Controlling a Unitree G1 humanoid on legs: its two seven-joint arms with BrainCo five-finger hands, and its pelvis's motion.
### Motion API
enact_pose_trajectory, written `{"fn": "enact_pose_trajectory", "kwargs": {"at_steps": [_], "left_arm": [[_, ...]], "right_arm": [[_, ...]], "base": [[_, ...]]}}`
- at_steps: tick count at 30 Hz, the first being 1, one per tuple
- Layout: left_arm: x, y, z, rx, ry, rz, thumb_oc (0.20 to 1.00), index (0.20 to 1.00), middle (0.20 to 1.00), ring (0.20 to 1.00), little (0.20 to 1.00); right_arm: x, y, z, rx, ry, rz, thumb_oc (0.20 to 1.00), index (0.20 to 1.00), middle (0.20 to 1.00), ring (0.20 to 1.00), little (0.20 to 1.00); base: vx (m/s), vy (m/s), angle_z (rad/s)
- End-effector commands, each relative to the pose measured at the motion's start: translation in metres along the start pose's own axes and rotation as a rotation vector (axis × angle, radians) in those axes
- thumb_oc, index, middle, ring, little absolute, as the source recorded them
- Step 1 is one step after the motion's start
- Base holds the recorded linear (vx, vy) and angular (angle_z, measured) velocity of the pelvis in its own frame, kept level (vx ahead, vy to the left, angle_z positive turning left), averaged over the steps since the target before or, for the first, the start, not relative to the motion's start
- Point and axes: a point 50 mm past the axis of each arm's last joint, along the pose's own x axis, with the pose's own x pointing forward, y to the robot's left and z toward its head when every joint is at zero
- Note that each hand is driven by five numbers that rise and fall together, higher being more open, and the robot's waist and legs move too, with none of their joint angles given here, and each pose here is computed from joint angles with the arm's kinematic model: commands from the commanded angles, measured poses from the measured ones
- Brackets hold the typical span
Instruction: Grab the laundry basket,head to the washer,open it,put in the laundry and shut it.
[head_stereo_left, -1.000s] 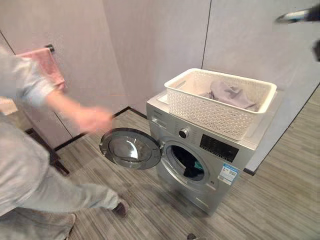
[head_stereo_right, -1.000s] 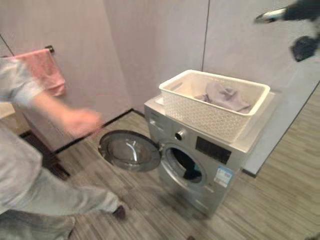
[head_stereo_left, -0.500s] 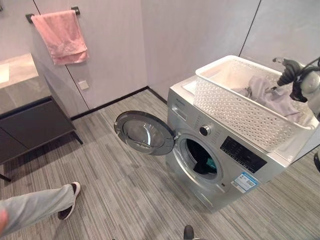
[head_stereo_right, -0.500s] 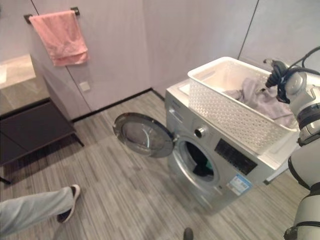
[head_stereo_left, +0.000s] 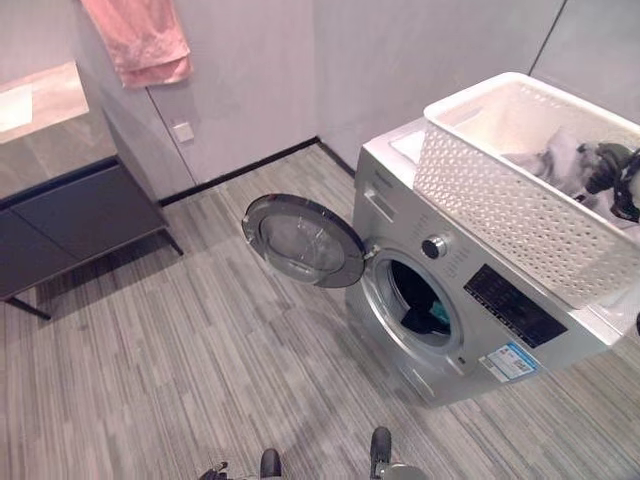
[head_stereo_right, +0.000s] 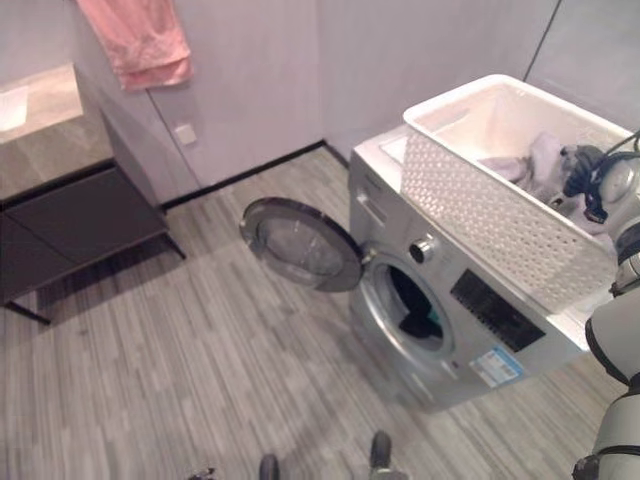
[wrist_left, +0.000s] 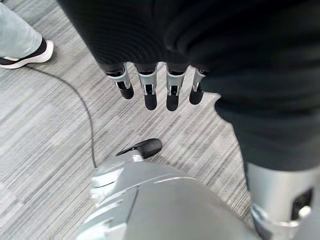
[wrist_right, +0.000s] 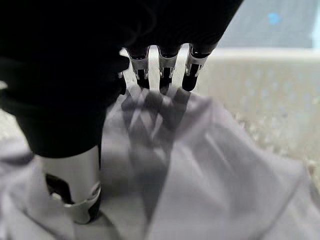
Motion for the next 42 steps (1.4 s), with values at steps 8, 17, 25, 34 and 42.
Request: {"fn": "enact_pose_trajectory", "kwargs": {"at_steps": [8,17,25,34,42], "left_arm": [[0.0,0.027,0.026,0.081,-0.089,0.027,1.0,1.0,1.0,1.0,1.0],[0.001,0.024,0.031,0.086,-0.1,0.029,1.0,1.0,1.0,1.0,1.0],[0.002,0.026,0.033,0.085,-0.099,0.041,1.0,1.0,1.0,1.0,1.0],[0.002,0.033,0.031,0.066,-0.087,0.101,1.0,1.0,1.0,1.0,1.0],[0.002,0.032,0.03,0.03,-0.081,0.14,1.0,1.0,1.0,1.0,1.0]], "right_arm": [[-0.002,0.001,-0.011,0.02,0.048,0.066,0.718,0.718,0.718,0.718,0.718],[-0.006,-0.029,0.002,0.169,-0.028,-0.081,0.2,0.2,0.2,0.2,0.2],[-0.023,-0.078,0.001,0.362,-0.093,-0.295,0.2,0.2,0.2,0.2,0.2],[-0.072,-0.166,0.005,0.78,-0.272,-0.698,0.2,0.2,0.2,0.2,0.2],[-0.108,-0.205,0.0,0.93,-0.333,-0.985,0.2,0.2,0.2,0.2,0.2]], "base": [[-0.03,-0.01,0.06],[0.0,-0.001,0.0],[0.0,0.0,0.0],[0.02,0.013,0.01],[0.03,0.023,0.01]]}}
